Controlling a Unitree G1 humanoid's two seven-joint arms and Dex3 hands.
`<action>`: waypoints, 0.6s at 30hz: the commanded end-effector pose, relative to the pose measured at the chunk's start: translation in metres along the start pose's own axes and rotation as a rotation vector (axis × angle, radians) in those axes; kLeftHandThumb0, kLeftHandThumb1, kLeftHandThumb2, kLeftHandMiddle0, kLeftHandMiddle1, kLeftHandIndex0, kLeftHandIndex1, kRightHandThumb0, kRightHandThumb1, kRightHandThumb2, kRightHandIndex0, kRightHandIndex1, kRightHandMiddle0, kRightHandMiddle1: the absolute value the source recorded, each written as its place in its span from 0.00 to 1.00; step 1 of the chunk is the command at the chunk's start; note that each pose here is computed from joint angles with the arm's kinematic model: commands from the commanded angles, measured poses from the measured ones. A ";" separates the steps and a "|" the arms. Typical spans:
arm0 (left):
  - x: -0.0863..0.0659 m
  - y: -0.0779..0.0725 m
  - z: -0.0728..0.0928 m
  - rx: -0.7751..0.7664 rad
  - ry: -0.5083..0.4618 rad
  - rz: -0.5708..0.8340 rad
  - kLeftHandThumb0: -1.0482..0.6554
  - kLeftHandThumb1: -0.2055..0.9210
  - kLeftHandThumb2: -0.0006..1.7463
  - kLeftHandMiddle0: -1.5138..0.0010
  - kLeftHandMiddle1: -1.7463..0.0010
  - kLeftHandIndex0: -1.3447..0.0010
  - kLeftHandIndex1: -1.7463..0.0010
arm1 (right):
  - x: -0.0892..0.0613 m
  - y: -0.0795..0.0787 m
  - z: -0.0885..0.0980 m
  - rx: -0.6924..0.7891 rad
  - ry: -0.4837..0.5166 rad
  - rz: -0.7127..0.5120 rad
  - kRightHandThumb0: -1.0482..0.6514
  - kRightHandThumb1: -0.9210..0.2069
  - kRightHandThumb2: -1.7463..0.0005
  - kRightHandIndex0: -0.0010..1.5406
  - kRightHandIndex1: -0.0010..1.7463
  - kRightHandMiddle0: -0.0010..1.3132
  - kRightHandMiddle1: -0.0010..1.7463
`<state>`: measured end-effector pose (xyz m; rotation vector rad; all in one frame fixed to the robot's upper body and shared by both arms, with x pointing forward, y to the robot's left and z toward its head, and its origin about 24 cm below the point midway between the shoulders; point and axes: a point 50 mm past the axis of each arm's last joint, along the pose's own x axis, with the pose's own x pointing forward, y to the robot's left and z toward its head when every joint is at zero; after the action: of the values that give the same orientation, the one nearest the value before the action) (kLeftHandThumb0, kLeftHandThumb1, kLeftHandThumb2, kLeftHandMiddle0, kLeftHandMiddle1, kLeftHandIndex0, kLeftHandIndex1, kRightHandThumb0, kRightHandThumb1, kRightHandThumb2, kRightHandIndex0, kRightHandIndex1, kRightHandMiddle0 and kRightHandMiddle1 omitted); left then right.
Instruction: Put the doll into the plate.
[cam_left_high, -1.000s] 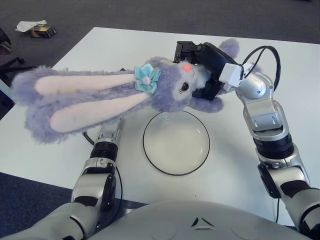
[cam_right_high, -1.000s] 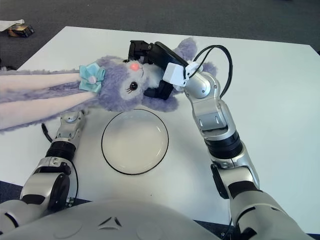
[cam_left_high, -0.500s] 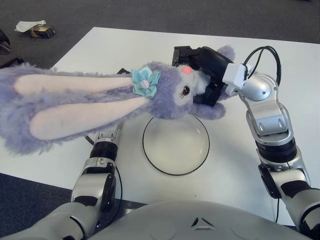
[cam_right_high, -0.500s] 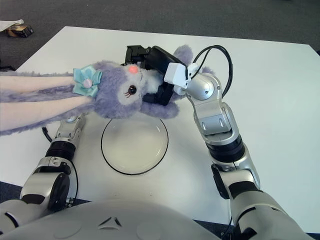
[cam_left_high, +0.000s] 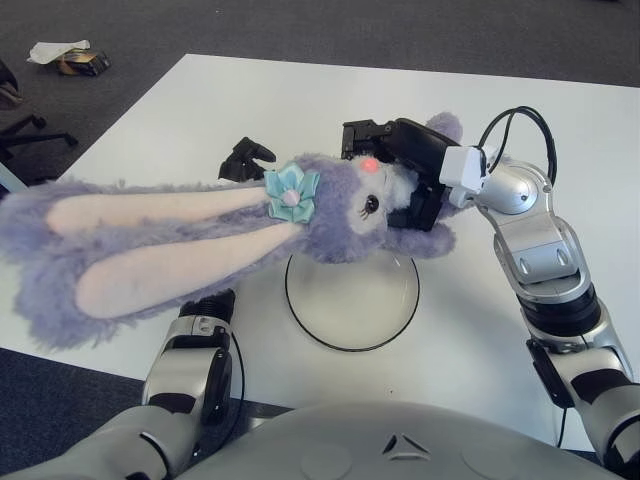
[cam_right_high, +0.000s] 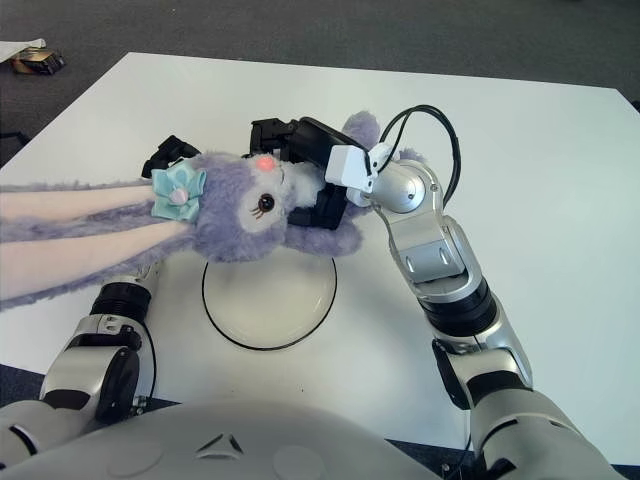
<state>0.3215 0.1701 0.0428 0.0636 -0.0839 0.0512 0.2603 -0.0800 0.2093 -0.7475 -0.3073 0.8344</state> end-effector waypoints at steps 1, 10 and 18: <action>-0.020 -0.001 -0.037 -0.012 0.186 0.004 0.61 0.34 0.85 0.60 0.00 0.56 0.00 | -0.002 0.002 0.004 -0.033 -0.029 0.012 0.62 0.89 0.00 0.60 0.97 0.52 1.00; -0.019 0.001 -0.038 -0.004 0.195 0.015 0.61 0.34 0.85 0.60 0.00 0.56 0.00 | -0.003 0.005 0.003 -0.045 -0.033 0.027 0.62 0.88 0.00 0.60 0.97 0.51 1.00; -0.018 0.000 -0.039 0.001 0.190 0.015 0.61 0.34 0.85 0.60 0.00 0.56 0.00 | -0.004 0.007 0.002 -0.058 -0.018 0.040 0.62 0.88 0.00 0.59 0.99 0.51 1.00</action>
<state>0.3242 0.1698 0.0409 0.0667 -0.0633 0.0558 0.2560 -0.0787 0.2044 -0.7814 -0.3218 0.8680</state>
